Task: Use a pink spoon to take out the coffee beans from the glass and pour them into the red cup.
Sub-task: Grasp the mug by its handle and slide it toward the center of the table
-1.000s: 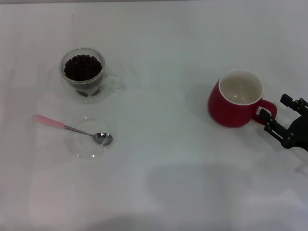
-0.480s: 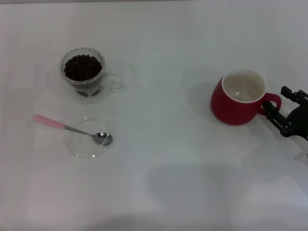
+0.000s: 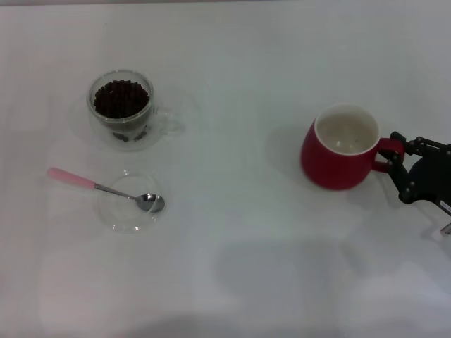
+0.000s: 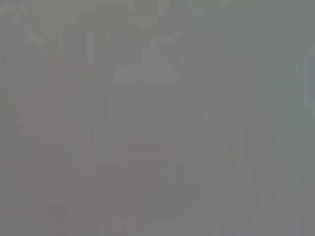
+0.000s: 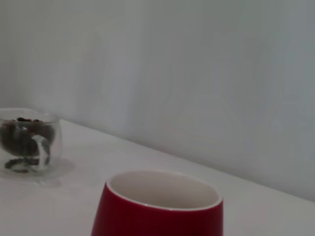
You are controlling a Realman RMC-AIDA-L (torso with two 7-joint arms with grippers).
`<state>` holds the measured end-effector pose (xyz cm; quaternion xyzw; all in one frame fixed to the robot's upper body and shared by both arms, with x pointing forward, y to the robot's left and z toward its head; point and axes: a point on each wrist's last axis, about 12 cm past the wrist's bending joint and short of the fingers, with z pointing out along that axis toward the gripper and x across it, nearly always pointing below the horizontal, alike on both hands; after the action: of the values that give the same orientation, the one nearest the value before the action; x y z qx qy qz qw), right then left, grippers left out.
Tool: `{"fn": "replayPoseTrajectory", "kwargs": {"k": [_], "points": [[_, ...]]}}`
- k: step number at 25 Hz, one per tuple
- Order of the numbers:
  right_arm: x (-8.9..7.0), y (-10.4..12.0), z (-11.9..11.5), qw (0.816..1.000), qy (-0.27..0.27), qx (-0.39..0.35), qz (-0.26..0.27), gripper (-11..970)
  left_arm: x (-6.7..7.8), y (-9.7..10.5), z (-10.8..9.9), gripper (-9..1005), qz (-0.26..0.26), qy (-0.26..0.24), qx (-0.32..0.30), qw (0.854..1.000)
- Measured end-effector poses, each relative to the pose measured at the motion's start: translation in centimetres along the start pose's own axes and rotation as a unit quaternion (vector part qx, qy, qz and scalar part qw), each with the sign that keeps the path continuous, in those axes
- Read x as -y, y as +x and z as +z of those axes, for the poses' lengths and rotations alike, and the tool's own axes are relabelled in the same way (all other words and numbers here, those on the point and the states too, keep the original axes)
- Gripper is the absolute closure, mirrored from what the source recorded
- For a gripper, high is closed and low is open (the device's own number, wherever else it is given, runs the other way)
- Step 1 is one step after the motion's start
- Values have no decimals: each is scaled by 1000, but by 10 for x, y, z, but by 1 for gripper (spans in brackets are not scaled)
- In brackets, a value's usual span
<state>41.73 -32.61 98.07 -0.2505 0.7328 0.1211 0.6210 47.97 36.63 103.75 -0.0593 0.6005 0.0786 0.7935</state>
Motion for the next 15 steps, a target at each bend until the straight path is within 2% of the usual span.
{"fn": "replayPoseTrajectory", "kwargs": {"k": [2, 7, 15], "points": [[-1, -1, 0, 1000, -7, 5, -2, 723, 0, 0, 0, 150, 1, 0, 0, 1000], [-7, -1, 1, 999, -36, 3, -9, 776, -1, 0, 1, 150, 1, -1, 1, 1000], [-19, -3, 3, 996, -84, 8, -12, 776, 1, 0, 2, 150, 0, 0, 0, 1000]]}}
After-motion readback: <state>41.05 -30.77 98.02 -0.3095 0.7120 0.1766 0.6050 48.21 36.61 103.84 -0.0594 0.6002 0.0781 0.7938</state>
